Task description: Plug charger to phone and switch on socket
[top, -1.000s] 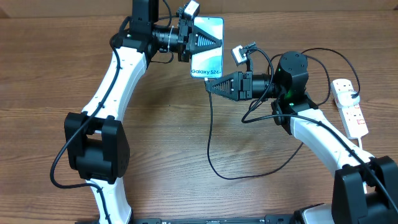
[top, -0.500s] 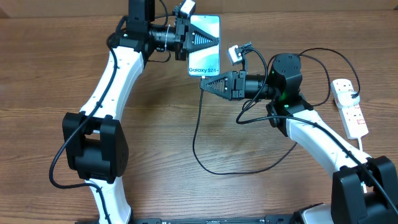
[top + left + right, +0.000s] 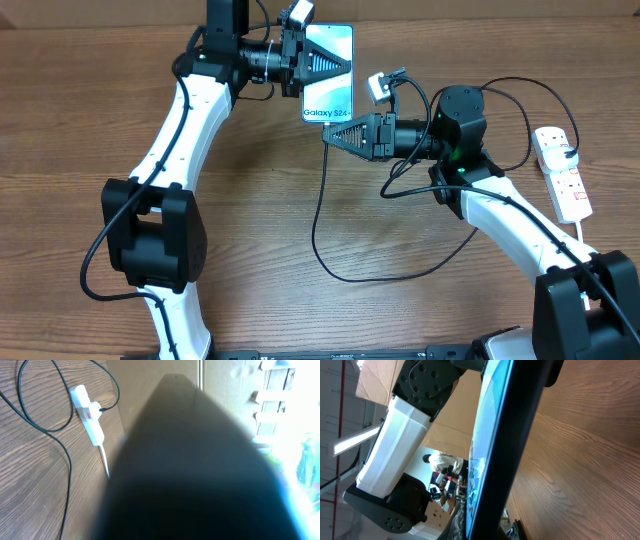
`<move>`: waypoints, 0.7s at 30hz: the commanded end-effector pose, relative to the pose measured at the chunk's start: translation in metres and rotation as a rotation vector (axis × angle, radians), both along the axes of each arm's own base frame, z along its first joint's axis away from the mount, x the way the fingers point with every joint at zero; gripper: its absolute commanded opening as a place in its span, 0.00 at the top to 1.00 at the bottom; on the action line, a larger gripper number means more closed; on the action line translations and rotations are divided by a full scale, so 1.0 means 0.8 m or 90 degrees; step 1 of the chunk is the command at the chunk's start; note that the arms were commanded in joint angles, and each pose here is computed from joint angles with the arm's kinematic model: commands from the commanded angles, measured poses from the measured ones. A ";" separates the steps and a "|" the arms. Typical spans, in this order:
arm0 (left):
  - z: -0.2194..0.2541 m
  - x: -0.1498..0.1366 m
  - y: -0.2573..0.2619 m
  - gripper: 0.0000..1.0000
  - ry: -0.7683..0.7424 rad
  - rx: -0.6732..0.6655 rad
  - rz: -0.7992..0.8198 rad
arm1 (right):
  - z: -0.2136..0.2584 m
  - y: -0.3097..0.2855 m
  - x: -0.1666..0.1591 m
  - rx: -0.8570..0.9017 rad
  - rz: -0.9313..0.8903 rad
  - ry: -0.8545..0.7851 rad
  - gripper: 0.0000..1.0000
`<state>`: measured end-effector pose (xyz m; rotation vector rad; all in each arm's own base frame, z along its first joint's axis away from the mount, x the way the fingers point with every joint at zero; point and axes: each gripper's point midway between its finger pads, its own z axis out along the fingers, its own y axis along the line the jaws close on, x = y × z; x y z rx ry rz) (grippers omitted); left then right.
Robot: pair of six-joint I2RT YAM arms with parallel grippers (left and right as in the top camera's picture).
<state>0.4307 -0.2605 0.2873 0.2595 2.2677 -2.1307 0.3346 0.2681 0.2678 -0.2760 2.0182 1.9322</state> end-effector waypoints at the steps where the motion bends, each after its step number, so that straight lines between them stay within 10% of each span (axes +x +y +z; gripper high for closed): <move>1: 0.020 -0.032 -0.009 0.96 -0.002 -0.049 -0.085 | 0.013 -0.031 0.038 0.003 -0.096 -0.025 0.96; 14: 0.019 -0.033 -0.010 0.96 0.003 -0.048 -0.085 | 0.013 -0.036 0.048 0.003 -0.124 -0.026 0.96; 15: 0.019 -0.033 -0.010 0.96 0.003 -0.048 -0.085 | 0.013 -0.036 0.048 0.002 -0.124 -0.026 0.88; 17: 0.019 -0.033 -0.010 0.96 0.003 -0.048 -0.085 | 0.013 -0.036 0.048 0.002 -0.124 -0.026 0.40; 21: 0.019 -0.033 -0.009 0.96 -0.012 -0.051 -0.085 | 0.014 -0.034 0.039 0.004 -0.096 -0.025 0.12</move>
